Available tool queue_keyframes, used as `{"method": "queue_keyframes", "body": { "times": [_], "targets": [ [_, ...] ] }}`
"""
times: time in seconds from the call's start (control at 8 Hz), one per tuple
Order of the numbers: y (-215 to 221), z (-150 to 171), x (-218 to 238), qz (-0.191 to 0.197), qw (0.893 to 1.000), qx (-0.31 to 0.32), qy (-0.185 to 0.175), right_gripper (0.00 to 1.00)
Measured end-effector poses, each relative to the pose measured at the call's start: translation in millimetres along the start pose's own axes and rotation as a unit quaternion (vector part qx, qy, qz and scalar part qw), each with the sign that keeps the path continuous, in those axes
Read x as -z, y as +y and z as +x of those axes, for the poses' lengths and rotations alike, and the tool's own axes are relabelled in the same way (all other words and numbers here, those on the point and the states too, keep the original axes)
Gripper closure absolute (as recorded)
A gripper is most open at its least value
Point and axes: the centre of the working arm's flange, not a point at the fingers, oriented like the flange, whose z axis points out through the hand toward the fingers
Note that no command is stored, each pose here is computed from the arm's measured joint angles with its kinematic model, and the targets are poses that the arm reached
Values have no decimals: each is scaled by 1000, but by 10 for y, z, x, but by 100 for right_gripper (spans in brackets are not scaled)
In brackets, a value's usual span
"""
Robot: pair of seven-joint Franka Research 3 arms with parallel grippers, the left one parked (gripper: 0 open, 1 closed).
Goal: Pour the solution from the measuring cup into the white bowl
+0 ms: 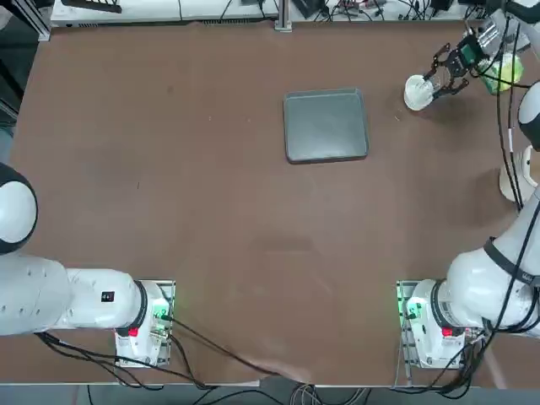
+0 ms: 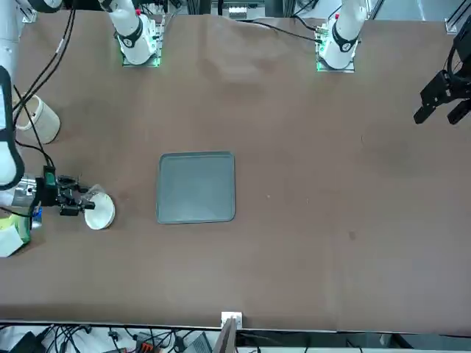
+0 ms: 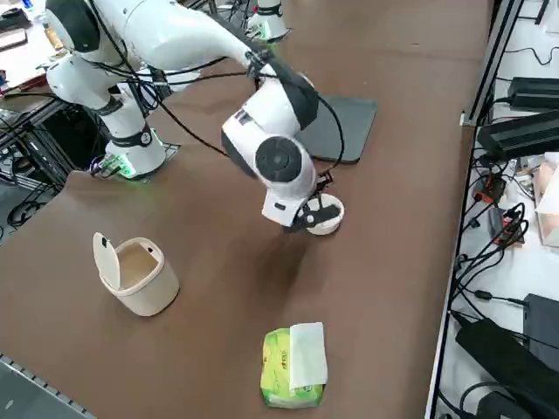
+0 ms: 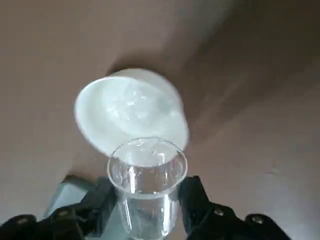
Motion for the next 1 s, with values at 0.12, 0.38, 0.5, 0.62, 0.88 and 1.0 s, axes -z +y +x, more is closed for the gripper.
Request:
{"method": "queue_keyframes", "body": {
  "times": [0.12,0.38,0.5,0.62,0.88,1.0],
  "targets": [
    [-155,-163,27,-57,997,-39,41,27],
    [-568,-611,95,-113,979,-118,122,27],
    [-661,-827,149,-147,965,-151,157,27],
    [-676,-1039,159,-191,944,-188,191,27],
    [-563,-1421,-51,-252,897,-248,267,27],
    [-464,-1610,-284,-279,866,-274,310,27]
  ]
}}
